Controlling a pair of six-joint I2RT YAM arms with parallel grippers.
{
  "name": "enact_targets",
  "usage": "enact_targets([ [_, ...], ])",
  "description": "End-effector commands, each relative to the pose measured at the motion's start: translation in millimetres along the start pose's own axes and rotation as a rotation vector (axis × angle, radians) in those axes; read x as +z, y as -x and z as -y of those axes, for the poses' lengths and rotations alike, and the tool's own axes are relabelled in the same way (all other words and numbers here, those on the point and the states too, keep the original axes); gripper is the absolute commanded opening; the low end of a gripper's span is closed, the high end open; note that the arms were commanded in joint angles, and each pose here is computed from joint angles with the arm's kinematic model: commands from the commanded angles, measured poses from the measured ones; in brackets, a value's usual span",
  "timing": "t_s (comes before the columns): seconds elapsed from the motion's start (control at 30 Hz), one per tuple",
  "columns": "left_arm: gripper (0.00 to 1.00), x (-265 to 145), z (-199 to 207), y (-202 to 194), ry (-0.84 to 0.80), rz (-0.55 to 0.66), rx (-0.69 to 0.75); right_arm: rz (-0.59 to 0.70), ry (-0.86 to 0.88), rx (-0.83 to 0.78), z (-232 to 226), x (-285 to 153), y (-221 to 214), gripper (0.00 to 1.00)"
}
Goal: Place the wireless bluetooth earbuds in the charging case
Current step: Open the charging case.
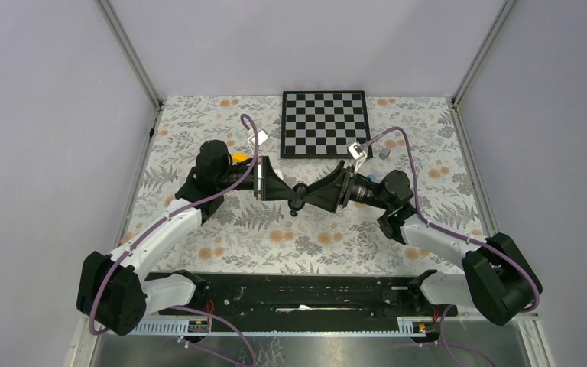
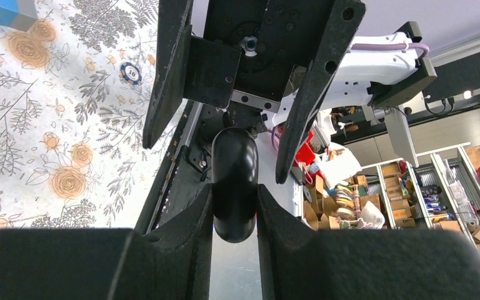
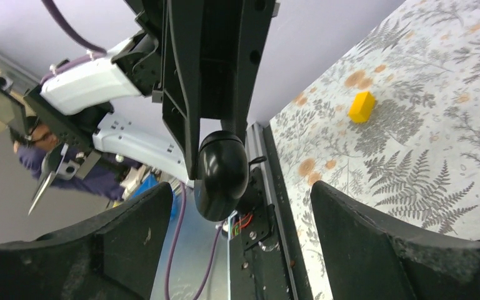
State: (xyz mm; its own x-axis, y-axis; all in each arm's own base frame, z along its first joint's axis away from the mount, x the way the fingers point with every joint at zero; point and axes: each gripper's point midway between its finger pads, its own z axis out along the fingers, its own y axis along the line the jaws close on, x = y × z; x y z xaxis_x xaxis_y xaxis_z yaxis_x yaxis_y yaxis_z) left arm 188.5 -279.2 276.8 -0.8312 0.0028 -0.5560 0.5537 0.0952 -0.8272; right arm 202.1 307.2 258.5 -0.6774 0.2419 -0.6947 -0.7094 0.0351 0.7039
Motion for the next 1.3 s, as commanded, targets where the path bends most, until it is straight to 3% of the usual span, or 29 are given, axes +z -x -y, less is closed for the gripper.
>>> enact_targets([
  [0.0,0.0,0,6,22,-0.005,0.033,0.064,0.164,-0.017,-0.027,-2,0,27,0.89],
  [0.33,0.0,1,-14,31,0.02,0.076,0.048,0.161,-0.073,-0.009,22,7,25,0.91],
  [0.57,0.0,4,-109,21,0.258,0.11,-0.047,0.12,-0.427,0.063,107,-12,-9,0.99],
  [0.77,0.0,11,-144,6,0.225,0.184,-0.152,0.103,-0.538,0.153,133,-35,-38,0.99],
  [0.97,0.0,11,-145,6,0.217,0.218,-0.161,0.09,-0.587,0.21,149,-38,-49,1.0],
  [1.27,0.0,14,-134,11,0.18,0.194,-0.155,0.077,-0.435,0.268,143,-10,-46,1.0],
])
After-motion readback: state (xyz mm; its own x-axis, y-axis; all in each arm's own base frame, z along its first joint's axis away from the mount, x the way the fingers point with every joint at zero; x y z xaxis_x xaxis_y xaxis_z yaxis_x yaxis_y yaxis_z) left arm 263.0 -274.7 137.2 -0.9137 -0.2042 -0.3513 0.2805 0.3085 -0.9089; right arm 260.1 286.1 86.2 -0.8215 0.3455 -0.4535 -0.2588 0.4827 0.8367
